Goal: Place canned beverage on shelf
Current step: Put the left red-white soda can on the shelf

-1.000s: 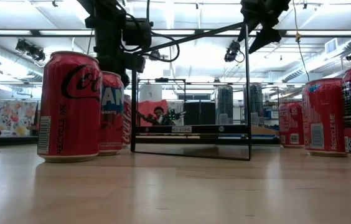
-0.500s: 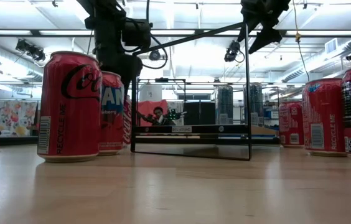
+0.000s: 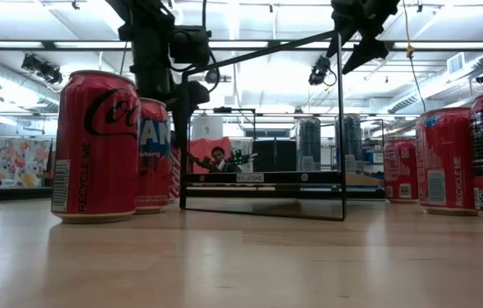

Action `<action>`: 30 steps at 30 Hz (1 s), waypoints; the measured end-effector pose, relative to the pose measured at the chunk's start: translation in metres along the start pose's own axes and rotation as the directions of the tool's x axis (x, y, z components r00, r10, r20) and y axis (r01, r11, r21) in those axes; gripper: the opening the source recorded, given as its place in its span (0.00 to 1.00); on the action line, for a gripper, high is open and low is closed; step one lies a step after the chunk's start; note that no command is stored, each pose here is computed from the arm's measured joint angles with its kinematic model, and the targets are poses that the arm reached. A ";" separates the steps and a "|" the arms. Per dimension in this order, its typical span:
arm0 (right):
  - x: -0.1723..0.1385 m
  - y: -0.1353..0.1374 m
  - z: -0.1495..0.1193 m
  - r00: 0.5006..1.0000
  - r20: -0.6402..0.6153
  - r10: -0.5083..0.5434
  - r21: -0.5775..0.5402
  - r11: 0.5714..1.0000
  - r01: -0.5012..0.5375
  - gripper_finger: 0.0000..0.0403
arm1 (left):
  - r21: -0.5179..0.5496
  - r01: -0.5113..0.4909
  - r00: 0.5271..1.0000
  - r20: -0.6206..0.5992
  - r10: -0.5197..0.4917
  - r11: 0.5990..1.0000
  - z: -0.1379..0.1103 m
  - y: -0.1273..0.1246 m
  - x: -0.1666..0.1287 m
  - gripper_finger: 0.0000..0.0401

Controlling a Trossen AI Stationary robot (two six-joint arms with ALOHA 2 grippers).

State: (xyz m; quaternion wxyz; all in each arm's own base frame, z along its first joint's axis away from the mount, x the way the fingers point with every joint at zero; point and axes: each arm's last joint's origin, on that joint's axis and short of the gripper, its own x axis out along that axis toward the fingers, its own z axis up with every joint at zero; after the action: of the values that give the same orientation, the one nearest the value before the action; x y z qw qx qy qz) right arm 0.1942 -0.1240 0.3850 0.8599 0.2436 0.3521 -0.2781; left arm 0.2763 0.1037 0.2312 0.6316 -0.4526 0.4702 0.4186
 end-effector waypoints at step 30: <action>0.000 0.000 0.000 1.000 0.003 0.001 0.000 1.000 -0.001 0.86 | 0.196 0.010 0.998 0.057 -0.022 0.981 0.010 -0.007 0.014 0.84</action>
State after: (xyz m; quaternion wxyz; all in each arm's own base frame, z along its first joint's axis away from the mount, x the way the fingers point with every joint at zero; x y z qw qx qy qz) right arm 0.1944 -0.1242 0.3853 0.8606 0.2434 0.3506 -0.2779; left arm 0.2883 0.1135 0.2209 0.6900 -0.3794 0.4865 0.3785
